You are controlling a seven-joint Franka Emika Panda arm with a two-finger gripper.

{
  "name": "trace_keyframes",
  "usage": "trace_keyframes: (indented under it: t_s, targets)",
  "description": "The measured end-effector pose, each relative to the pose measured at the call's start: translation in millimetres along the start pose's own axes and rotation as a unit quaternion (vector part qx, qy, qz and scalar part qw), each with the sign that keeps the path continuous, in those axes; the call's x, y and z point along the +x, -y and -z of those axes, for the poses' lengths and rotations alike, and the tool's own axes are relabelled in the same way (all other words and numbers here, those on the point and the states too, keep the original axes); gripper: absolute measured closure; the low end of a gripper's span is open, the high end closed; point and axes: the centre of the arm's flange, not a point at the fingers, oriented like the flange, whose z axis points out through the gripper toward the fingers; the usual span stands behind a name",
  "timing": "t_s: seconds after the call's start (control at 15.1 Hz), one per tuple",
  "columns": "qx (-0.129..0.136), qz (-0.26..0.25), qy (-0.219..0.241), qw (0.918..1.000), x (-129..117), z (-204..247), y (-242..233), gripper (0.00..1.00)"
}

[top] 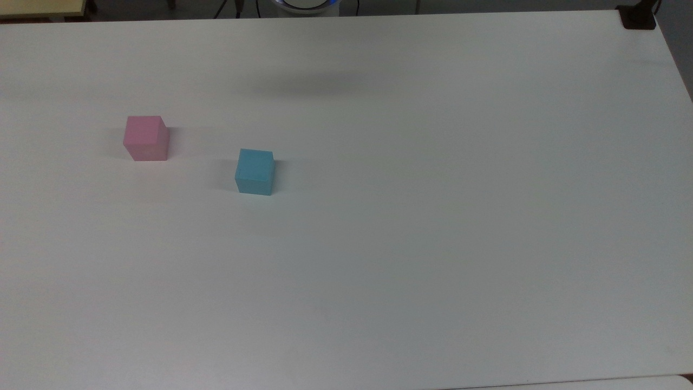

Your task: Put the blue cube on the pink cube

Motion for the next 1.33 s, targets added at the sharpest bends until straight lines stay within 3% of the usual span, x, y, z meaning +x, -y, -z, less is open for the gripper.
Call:
trace_keyframes:
  t_s: [0.53, 0.8, 1.13, 1.33]
  targets:
    - [0.000, 0.001, 0.003, 1.0000, 1, -3, 0, 0.00]
    - [-0.007, 0.045, 0.017, 0.9988, 4, -17, -3, 0.00]
    - [-0.007, 0.053, 0.035, 0.9979, 18, -82, -13, 0.00]
    - [0.005, 0.053, 0.006, 0.9986, 26, -130, -8, 0.00]
